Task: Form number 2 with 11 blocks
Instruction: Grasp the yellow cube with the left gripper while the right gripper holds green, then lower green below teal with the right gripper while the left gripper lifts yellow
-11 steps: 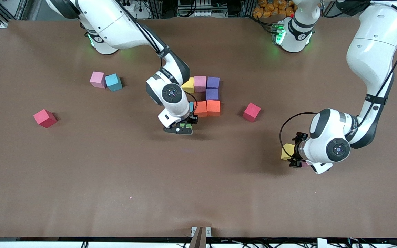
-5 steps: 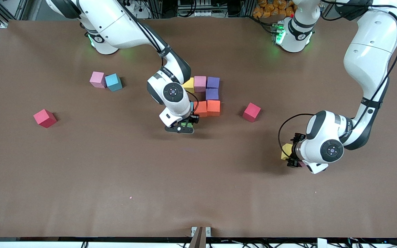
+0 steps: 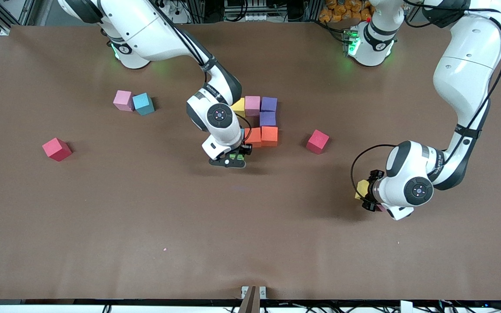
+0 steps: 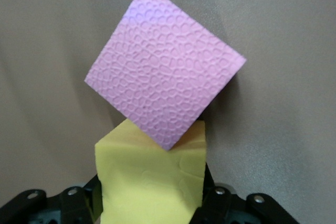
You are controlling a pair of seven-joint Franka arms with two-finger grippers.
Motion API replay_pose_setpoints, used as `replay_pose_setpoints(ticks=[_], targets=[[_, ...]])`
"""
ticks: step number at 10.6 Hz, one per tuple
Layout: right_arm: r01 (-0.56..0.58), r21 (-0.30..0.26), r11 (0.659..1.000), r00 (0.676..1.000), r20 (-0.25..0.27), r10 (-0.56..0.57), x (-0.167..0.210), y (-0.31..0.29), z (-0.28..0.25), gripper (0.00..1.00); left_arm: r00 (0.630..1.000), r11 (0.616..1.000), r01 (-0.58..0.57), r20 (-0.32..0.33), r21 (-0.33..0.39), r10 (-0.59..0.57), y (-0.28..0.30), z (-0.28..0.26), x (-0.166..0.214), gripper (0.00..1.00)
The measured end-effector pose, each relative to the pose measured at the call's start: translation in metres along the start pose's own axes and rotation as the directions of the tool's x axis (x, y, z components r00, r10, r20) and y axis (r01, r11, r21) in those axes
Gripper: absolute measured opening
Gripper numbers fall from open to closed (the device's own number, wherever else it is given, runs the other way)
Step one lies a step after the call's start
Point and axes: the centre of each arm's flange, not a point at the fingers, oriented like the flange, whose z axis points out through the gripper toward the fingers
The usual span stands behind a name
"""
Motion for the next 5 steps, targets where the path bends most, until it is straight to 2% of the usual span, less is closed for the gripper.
replay_pose_setpoints(ticks=[2,5], targets=[[0.0,0.0,1.0,1.0,0.0,0.0,0.0,-0.0001,0.0,0.61,1.0,1.0,-0.001,0.0,-0.001,0.001,0.0003,-0.0006,0.0,0.61],[0.0,0.0,1.0,1.0,0.0,0.0,-0.0001,-0.0001,0.0001,0.61,1.0,1.0,-0.007,-0.001,-0.003,0.007,0.001,-0.0014,-0.0027,0.61]])
